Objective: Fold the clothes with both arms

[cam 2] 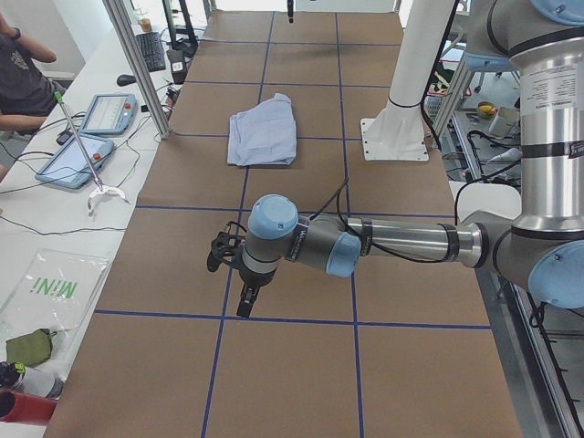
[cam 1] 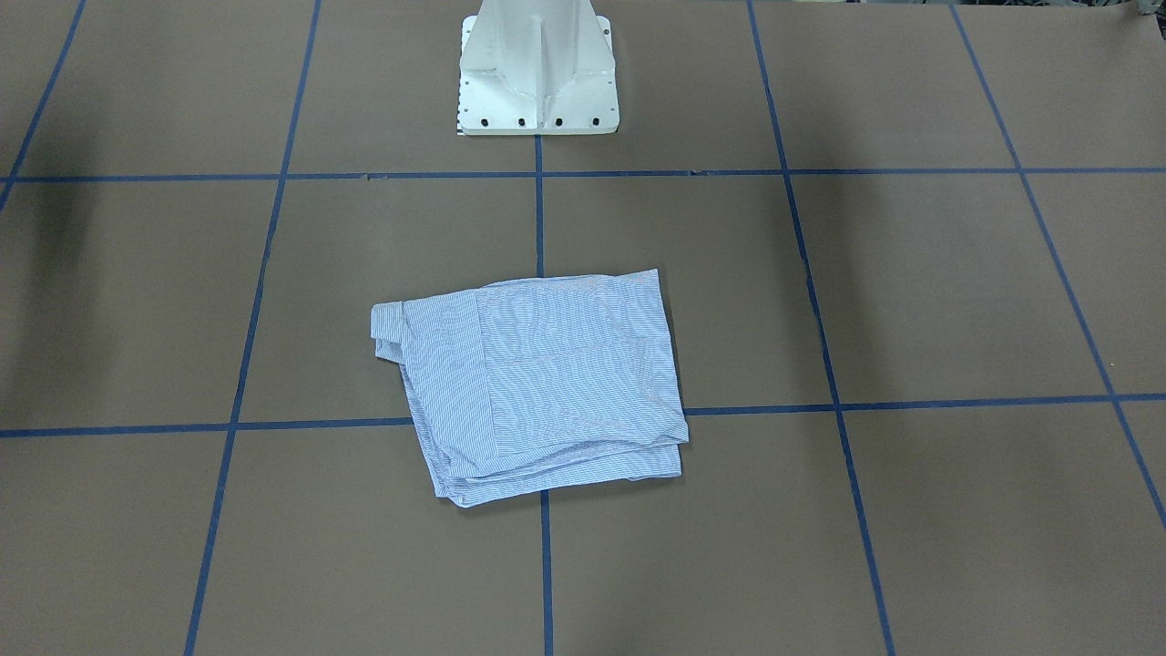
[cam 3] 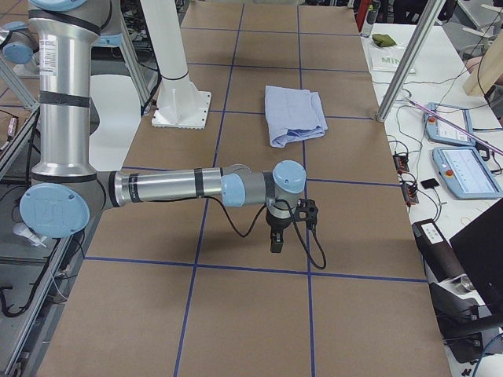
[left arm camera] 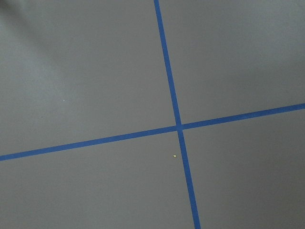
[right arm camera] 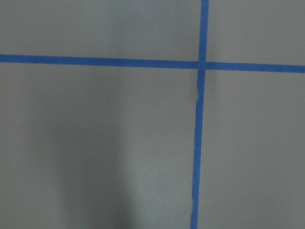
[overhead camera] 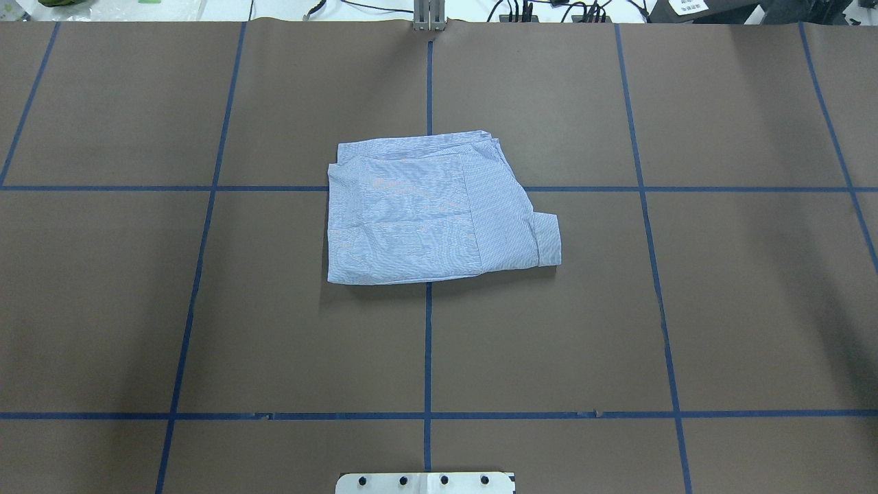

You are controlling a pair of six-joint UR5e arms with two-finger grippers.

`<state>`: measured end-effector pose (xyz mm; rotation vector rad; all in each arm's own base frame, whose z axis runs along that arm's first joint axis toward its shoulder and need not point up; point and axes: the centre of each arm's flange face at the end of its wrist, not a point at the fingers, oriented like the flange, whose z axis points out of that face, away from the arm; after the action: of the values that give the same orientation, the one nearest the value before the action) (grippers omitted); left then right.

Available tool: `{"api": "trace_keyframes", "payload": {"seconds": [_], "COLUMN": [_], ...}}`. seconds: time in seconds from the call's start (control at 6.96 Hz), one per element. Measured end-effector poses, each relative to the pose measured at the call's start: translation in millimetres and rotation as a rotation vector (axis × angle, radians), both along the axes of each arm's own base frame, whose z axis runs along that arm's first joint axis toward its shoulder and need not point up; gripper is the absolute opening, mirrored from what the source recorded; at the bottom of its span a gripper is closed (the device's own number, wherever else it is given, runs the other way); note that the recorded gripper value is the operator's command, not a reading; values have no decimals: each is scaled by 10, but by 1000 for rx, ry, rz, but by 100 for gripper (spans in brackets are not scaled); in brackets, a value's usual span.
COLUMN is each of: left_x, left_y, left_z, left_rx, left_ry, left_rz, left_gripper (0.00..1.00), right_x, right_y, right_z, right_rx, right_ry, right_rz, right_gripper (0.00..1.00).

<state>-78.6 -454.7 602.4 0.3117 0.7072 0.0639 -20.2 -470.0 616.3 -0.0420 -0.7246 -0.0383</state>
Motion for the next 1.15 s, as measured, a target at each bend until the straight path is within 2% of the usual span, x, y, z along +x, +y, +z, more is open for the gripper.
{"api": "trace_keyframes", "payload": {"seconds": [0.72,1.15], "left_x": [9,19], "left_y": [-90,-100], "left_z": [-51,-44], "left_rx": [20,18], "left_ry": [-2,-2], "left_rz": [3,5], "left_gripper": [100,100], "right_x": [251,355], "right_y": [22,38], "right_z": [13,61], "right_rx": [-15,-17], "right_ry": [-19,-20], "right_rz": [46,21], "right_gripper": [100,100]}}
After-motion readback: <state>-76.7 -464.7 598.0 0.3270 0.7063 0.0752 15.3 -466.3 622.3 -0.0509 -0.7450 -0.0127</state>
